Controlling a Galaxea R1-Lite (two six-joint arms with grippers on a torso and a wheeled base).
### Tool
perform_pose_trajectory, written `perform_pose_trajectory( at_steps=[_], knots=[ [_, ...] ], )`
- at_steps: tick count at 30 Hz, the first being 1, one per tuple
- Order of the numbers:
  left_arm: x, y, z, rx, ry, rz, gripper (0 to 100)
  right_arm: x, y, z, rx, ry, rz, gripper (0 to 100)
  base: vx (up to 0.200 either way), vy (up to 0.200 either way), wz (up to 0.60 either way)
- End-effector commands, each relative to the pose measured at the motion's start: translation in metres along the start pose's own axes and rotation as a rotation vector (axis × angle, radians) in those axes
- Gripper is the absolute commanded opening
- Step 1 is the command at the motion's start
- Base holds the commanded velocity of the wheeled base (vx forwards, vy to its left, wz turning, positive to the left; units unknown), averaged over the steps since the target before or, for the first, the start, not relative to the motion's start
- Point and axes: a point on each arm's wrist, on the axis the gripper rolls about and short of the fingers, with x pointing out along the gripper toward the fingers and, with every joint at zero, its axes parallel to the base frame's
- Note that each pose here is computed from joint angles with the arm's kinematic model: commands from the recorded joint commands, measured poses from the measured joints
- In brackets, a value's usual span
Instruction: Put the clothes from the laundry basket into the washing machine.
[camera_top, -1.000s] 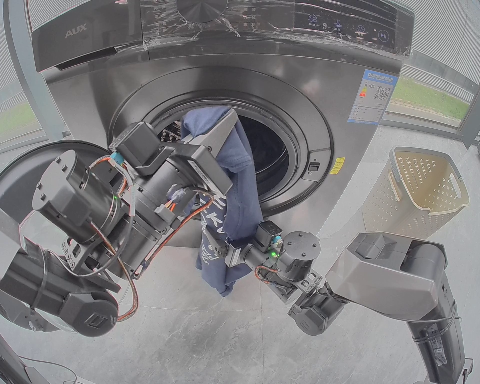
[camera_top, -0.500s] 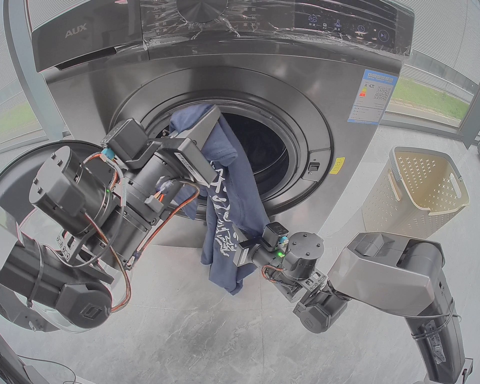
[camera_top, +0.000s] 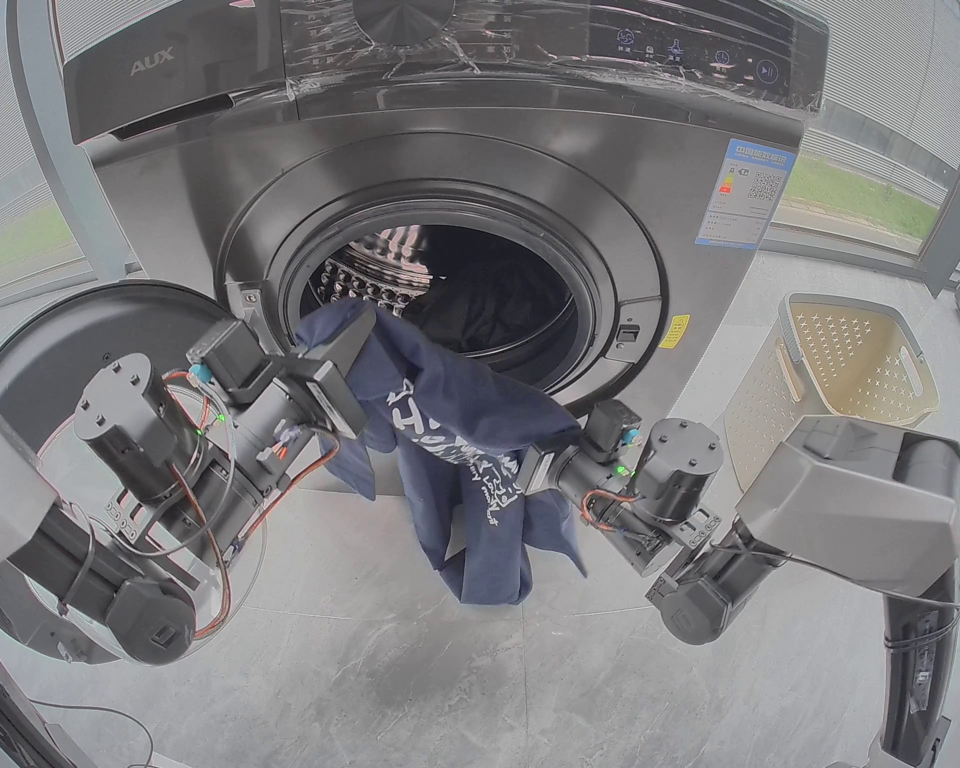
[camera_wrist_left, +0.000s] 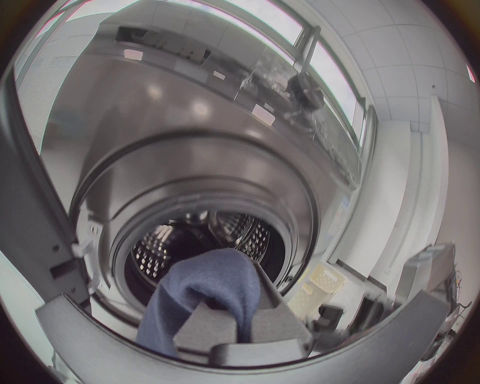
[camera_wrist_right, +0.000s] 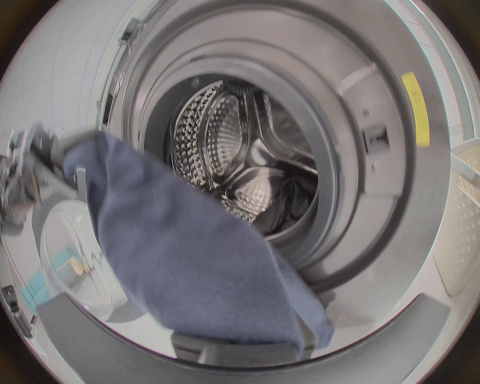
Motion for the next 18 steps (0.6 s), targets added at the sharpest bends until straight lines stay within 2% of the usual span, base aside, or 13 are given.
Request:
perform_pose_trajectory(
  at_steps=[1,5,8,13,18],
  knots=[
    [-0.009,0.014,-0.03,0.009,0.124,0.04,0,-0.005,0.009,0.048,0.009,-0.106,0.023,0,0.0,0.0,0.0],
    [-0.014,0.013,-0.043,0.006,0.18,0.035,0,-0.009,0.015,0.062,0.017,-0.139,0.036,0,0.0,0.0,0.0],
    [-0.013,0.009,-0.044,0.003,0.18,0.023,0,-0.01,0.019,0.063,0.022,-0.136,0.043,0,0.0,0.0,0.0],
    [-0.006,0.003,-0.035,-0.001,0.134,0.003,0,-0.018,0.017,0.046,0.02,-0.066,0.038,0,0.0,0.0,0.0],
    [0.01,-0.014,-0.005,-0.02,-0.005,-0.053,0,-0.025,0.017,0.003,0.005,0.065,0.038,0,0.0,0.0,0.0]
  ],
)
